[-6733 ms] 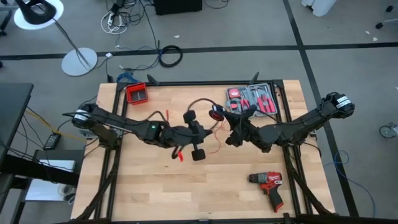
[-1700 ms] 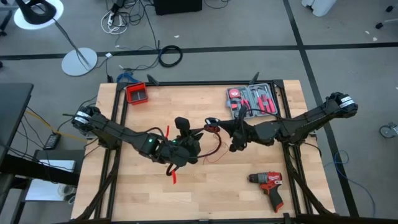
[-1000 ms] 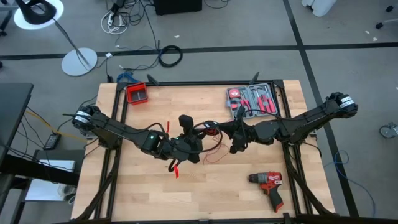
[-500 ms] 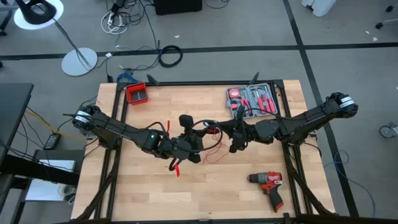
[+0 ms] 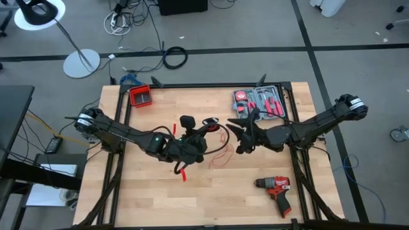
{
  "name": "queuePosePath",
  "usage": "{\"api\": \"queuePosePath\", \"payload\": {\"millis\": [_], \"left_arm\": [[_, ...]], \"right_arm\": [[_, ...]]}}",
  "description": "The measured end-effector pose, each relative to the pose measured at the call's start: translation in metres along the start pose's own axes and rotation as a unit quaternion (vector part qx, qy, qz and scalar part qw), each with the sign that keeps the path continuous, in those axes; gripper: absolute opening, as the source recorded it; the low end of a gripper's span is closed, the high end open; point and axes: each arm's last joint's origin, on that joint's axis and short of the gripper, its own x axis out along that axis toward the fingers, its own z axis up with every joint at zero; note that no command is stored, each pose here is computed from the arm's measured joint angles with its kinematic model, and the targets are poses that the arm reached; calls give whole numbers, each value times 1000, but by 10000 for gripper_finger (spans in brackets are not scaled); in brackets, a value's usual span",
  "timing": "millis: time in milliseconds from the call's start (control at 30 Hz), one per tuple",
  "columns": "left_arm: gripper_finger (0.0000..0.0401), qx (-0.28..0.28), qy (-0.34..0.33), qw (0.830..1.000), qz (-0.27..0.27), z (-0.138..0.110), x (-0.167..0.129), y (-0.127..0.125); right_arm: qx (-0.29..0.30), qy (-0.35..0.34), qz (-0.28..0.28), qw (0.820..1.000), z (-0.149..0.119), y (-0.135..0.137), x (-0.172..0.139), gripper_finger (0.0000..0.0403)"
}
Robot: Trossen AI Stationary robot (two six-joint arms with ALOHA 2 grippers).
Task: Coil cords
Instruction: Uncoil the red wire from the black spool
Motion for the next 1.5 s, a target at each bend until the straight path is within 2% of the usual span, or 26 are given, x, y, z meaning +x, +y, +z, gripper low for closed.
{"api": "queuePosePath", "payload": {"millis": [67, 133, 300, 467, 567, 667, 833, 1000, 1100, 1267, 1500], "left_arm": [[0, -2, 3, 1000, -3, -1, -1, -1], [0, -2, 3, 1000, -5, -1, -2, -2], [0, -4, 0, 1000, -9, -1, -2, -2], [0, -17, -10, 1000, -18, 2, 0, -1], [0, -22, -15, 1000, -17, 3, 0, 0], [0, -21, -15, 999, -19, 3, 0, 0], [0, 3, -14, 997, -79, 0, -2, -6], [0, 51, 0, 988, -148, -8, -9, -15], [0, 90, 2, 982, -166, -11, -13, -20], [0, 135, -7, 976, -172, -13, -16, -26], [0, 141, -44, 976, -160, -5, -16, -24]], "right_arm": [[17, 2, 11, 1000, -1, 3, -1, 102], [60, 0, 47, 997, -4, 8, 0, 102], [189, 45, 163, 967, -24, 23, 17, 102], [225, 95, 188, 951, -38, 34, 36, 102], [245, 95, 208, 942, -42, 39, 46, 102], [248, 97, 220, 938, -45, 43, 51, 102], [210, 96, 196, 953, -46, 34, 50, 99], [159, 74, 206, 963, -43, 31, 46, 98], [143, 78, 216, 963, -45, 33, 45, 98], [151, 90, 271, 946, -49, 39, 43, 97], [198, 69, 353, 912, -48, 41, 42, 94]]}}
